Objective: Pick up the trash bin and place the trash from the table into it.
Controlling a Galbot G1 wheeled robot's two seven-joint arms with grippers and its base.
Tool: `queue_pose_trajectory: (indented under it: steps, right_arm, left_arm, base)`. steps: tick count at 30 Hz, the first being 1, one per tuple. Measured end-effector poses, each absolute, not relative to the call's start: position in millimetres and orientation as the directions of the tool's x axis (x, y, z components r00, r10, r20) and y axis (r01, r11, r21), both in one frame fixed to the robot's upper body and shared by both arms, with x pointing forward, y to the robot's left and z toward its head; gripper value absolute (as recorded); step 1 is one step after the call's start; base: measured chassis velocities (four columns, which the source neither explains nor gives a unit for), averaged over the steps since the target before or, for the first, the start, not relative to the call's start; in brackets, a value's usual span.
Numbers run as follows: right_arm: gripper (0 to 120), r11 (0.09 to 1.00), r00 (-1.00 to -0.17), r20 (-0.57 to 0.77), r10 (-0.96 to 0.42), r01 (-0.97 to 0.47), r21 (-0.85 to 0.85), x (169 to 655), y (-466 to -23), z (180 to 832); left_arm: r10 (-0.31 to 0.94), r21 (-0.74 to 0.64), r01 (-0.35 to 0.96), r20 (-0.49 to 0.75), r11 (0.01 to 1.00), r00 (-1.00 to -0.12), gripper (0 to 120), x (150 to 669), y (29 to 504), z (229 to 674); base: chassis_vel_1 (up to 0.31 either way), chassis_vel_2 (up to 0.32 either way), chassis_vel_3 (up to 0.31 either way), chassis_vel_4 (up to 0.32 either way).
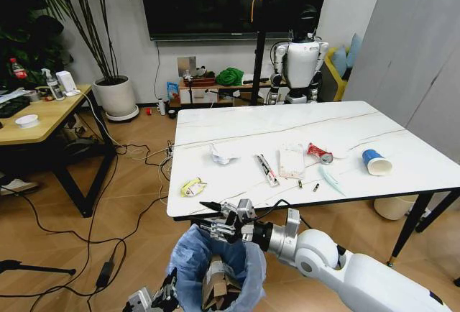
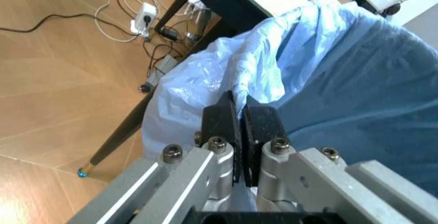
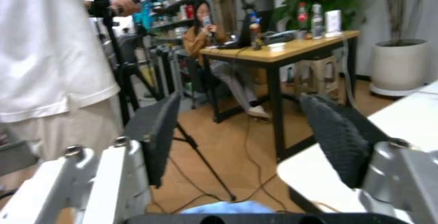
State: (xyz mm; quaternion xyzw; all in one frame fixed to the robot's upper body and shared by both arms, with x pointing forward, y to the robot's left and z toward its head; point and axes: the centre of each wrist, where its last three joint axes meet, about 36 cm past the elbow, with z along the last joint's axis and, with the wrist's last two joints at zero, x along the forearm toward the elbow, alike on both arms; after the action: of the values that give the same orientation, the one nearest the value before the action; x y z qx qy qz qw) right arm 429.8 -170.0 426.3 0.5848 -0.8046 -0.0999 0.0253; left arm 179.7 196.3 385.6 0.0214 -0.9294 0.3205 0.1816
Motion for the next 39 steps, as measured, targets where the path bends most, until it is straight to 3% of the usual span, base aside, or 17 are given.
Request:
queue_pose_trajectory:
  steps: [1,6,9,11,14,20,39]
  right_arm:
    - [75,0.311,-0.329,-0.079,-0.941,-0.932,0.186,430.8,-173.2,428.4]
    - [91,0.418,-0.431,-0.06,-0.9,-0.894,0.162,434.5,-187.3,434.6]
    - [98,0.561,-0.565,-0.018,-0.825,-0.821,0.108,440.9,-198.6,441.9]
    - [100,0.637,-0.639,-0.005,-0.769,-0.767,0.07,452.3,-202.3,446.9]
    - [100,0.662,-0.663,0.002,-0.749,-0.747,0.064,458.2,-203.4,449.1]
    - [100,0.793,-0.783,0.126,-0.609,-0.605,0.073,481.6,-220.0,467.0]
    - [100,0.909,-0.864,0.292,-0.411,-0.413,0.055,536.8,-291.9,427.4]
  left_arm:
    - [0.076,-0.587,-0.157,0.352,0.795,-0.933,0,178.0,197.0,387.4]
    - [0.07,-0.577,-0.16,0.356,0.801,-0.932,0,171.8,200.0,392.3]
    - [0.06,-0.562,-0.171,0.368,0.81,-0.928,0,165.0,202.8,395.4]
    - [0.049,-0.544,-0.178,0.377,0.82,-0.925,0,162.0,205.4,395.0]
    - [0.045,-0.539,-0.18,0.378,0.823,-0.925,0,161.4,206.2,395.2]
    - [0.031,-0.522,-0.179,0.367,0.834,-0.93,0,159.8,207.2,400.3]
    - [0.014,-0.519,-0.176,0.341,0.837,-0.94,0,162.6,207.6,408.9]
  base:
    - [0.0,0.0,0.0,0.0]
    - [0.0,0.0,0.0,0.0]
    - [0.0,0.0,0.0,0.0]
    - [0.0,0.0,0.0,0.0]
    - [0.0,0.0,0.0,0.0]
    - [0.0,0.0,0.0,0.0]
    - [0.0,0.0,0.0,0.0]
